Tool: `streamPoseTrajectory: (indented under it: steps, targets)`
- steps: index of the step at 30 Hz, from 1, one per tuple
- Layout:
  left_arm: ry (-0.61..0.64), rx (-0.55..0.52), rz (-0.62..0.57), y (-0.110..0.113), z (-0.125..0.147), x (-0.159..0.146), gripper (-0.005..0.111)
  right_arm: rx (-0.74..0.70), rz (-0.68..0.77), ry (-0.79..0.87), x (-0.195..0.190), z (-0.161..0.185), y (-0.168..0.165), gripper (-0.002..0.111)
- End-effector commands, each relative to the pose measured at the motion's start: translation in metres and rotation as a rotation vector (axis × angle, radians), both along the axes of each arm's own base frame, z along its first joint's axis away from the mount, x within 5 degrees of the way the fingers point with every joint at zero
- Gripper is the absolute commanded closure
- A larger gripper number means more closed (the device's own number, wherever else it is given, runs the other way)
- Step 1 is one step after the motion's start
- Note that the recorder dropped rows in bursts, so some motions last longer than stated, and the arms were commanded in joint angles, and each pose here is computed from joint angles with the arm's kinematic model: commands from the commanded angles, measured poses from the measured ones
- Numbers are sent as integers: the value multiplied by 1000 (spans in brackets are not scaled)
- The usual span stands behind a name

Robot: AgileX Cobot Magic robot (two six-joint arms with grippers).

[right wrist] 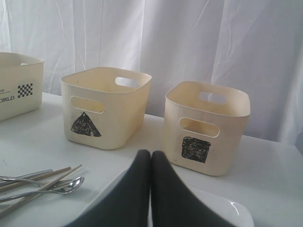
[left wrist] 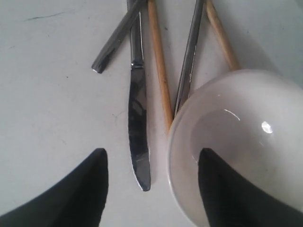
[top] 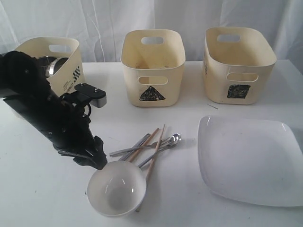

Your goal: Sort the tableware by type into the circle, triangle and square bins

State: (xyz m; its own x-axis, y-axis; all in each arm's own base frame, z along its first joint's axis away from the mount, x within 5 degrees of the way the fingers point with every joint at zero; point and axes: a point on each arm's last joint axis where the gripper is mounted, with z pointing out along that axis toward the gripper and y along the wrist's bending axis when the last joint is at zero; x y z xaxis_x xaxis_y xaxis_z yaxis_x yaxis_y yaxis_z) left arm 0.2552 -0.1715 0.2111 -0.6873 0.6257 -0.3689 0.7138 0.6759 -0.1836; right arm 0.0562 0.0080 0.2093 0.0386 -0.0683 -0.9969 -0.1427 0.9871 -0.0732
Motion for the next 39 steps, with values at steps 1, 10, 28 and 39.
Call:
streamPoseTrajectory:
  steps: [1, 10, 28, 39]
  targets:
    - [44, -27, 1, -4, -5, 0, 46, 0, -2, -4, 0, -1, 0, 108]
    - [114, -54, 0, -11, -20, 2, 46, 0, -2, -4, 0, -1, 0, 108]
    - [169, -36, 3, -12, -34, 2, 62, 0, -2, -4, 0, -1, 0, 108]
    - [125, -12, -14, -10, -31, 4, 99, 0, -2, -4, 0, -1, 0, 108]
